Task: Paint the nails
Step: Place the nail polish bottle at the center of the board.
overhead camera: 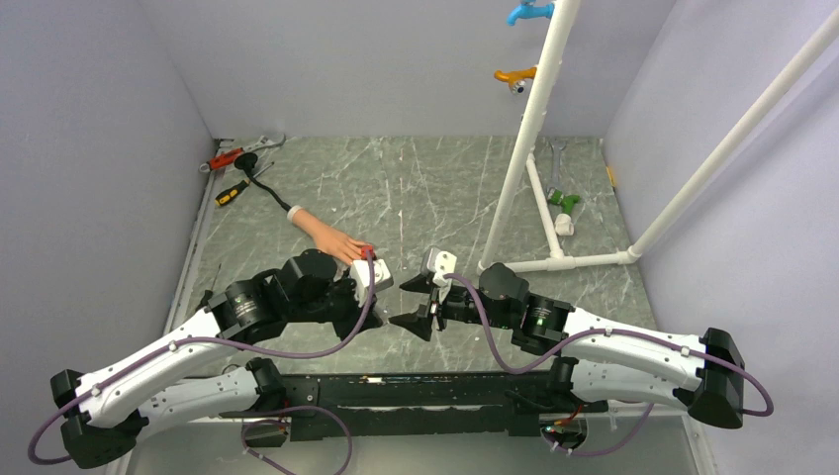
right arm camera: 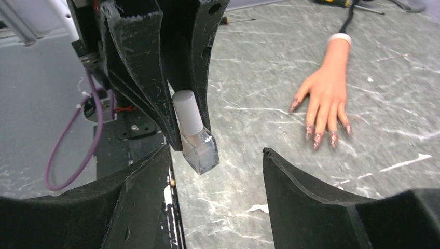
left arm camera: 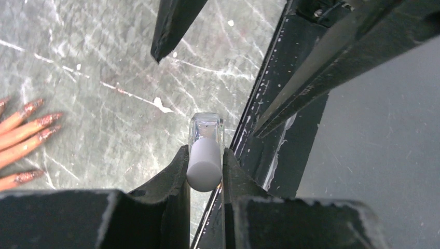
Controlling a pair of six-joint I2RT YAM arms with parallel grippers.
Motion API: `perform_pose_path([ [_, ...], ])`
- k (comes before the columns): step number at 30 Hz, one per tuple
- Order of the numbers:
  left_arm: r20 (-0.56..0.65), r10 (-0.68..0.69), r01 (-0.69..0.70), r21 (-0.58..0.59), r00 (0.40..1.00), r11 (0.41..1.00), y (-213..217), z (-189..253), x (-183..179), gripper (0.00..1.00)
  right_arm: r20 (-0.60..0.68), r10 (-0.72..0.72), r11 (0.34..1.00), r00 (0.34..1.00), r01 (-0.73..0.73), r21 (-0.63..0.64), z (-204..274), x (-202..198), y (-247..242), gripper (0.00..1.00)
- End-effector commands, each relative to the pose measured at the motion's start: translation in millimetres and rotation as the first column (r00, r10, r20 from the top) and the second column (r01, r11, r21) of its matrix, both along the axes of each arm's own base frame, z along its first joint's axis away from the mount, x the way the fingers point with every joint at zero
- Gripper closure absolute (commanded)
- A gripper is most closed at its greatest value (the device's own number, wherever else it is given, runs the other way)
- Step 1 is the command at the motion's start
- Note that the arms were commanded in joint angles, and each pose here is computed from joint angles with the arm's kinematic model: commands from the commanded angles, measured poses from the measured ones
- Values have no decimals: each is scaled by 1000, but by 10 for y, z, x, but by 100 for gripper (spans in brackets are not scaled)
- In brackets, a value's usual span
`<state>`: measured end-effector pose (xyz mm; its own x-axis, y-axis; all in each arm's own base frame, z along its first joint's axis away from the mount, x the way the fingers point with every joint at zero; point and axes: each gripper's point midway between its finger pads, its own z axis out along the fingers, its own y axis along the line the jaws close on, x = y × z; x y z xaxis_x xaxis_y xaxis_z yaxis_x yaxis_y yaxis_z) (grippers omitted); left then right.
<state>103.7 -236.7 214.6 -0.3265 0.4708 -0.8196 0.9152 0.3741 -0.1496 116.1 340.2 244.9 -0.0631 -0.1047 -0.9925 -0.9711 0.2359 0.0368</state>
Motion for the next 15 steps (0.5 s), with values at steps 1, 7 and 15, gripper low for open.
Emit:
perform_pose_path([
  [1,-13,134,-135,-12,991,991,-53,-6,196,100,34,-118,992,992,117,43,229,193,-65,33],
  [7,-51,251,-251,9,967,968,-60,-151,329,100,38,-242,969,970,239,59,228,376,-193,31],
  [15,-81,401,-396,70,912,915,-60,-448,521,100,29,-408,913,912,407,40,171,630,-360,30],
])
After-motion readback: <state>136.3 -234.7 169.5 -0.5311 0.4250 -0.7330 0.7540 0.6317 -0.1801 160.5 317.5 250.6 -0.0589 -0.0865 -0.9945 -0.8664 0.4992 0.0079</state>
